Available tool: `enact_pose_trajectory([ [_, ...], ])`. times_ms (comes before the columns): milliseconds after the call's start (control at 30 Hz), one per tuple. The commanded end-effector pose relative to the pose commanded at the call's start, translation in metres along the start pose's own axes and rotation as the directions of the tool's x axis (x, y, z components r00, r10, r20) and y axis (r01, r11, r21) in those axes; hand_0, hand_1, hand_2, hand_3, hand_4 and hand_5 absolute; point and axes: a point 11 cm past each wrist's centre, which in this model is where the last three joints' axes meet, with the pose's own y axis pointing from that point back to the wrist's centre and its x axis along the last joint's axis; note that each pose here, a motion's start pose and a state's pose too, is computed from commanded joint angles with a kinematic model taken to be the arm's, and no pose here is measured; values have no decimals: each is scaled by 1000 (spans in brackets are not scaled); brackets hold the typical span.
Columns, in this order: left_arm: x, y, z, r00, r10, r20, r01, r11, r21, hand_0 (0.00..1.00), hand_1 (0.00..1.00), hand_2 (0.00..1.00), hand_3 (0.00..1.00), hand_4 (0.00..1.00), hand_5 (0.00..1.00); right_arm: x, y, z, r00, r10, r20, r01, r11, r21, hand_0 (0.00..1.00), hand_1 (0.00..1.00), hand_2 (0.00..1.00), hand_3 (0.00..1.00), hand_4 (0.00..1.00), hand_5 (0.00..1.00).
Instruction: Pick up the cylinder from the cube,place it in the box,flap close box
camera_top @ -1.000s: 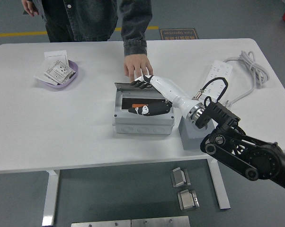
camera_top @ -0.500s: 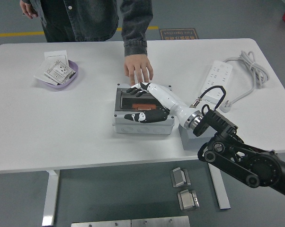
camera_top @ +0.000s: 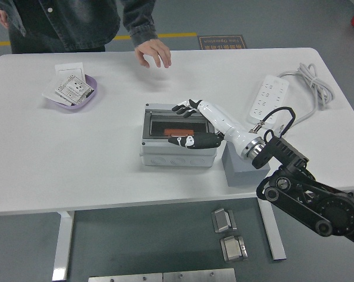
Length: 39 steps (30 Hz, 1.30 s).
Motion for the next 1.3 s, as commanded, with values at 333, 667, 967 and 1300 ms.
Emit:
enact_pose_trajectory([
  [333,-1,-1,-6,1000,-4,-7,4,1000,13,634,617,566,586,655,249,20,35,33,991,103,84,-95,991,-95,773,672,713,750,959,467],
  [667,-2,-2,-11,1000,-8,-12,8,1000,21,634,617,567,587,647,239,46,67,65,888,290,357,-249,956,-156,781,666,703,742,981,565],
  [967,-3,-2,-10,1000,-11,-11,11,1000,20,635,617,566,588,648,238,49,81,83,747,370,552,-314,929,-197,772,662,703,736,987,565],
  [1300,-2,-1,-7,1000,-10,-8,10,1000,17,634,618,566,588,647,239,32,82,86,543,344,766,-308,930,-200,765,660,701,730,998,714],
])
